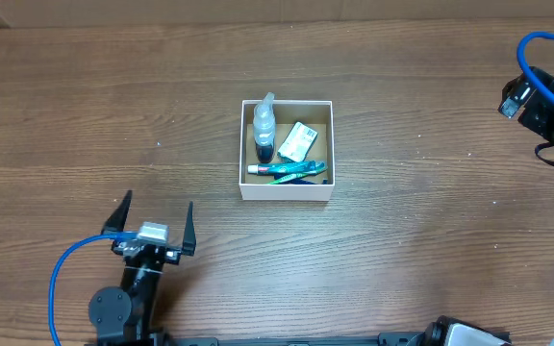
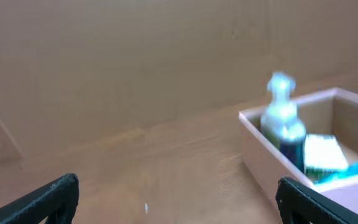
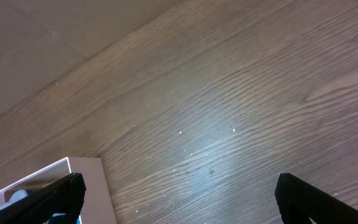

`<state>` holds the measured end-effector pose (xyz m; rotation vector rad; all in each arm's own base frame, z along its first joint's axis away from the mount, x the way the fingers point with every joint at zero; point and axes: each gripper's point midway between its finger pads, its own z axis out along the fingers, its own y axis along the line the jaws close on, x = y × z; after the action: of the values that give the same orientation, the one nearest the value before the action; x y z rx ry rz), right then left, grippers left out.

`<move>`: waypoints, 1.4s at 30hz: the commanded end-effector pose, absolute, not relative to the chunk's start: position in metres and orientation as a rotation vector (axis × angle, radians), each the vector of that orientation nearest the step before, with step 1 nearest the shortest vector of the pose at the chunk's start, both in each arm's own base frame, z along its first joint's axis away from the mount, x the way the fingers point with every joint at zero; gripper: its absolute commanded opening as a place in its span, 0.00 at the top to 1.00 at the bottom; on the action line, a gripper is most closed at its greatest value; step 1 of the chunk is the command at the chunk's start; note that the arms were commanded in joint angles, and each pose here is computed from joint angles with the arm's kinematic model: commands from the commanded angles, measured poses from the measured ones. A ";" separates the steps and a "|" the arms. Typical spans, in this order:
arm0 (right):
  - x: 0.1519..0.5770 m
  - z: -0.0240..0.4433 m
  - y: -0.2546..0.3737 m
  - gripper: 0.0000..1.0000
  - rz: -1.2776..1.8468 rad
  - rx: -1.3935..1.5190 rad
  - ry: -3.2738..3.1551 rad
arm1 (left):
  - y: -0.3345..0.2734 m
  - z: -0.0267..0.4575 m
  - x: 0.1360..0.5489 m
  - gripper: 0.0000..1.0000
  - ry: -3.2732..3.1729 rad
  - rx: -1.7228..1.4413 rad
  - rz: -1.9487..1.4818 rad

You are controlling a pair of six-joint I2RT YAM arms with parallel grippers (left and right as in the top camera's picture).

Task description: Pack container

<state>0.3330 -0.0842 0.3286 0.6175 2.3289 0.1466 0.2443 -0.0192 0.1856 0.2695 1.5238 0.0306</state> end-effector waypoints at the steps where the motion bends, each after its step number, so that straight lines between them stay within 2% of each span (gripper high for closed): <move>1: 0.334 0.337 -0.085 0.00 0.148 0.609 2.303 | -0.007 0.160 0.245 0.00 1.618 0.210 0.061; 30: 0.333 0.340 -0.081 0.00 0.151 0.597 2.298 | -0.004 0.161 0.246 0.00 1.617 0.194 0.075; 33: 0.319 0.363 -0.066 0.00 0.159 0.538 2.239 | -0.004 0.161 0.246 0.00 1.617 0.194 0.075; 38: 0.268 0.452 0.001 0.00 0.253 0.231 1.913 | -0.004 0.161 0.246 0.00 1.617 0.195 0.075; 42: 0.240 0.492 0.025 0.00 0.315 0.095 1.643 | -0.004 0.161 0.246 0.00 1.617 0.195 0.075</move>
<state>0.2507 0.0168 0.4985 0.1293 1.6927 0.2916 0.2457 -0.0076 0.1603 0.2157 1.6216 0.0670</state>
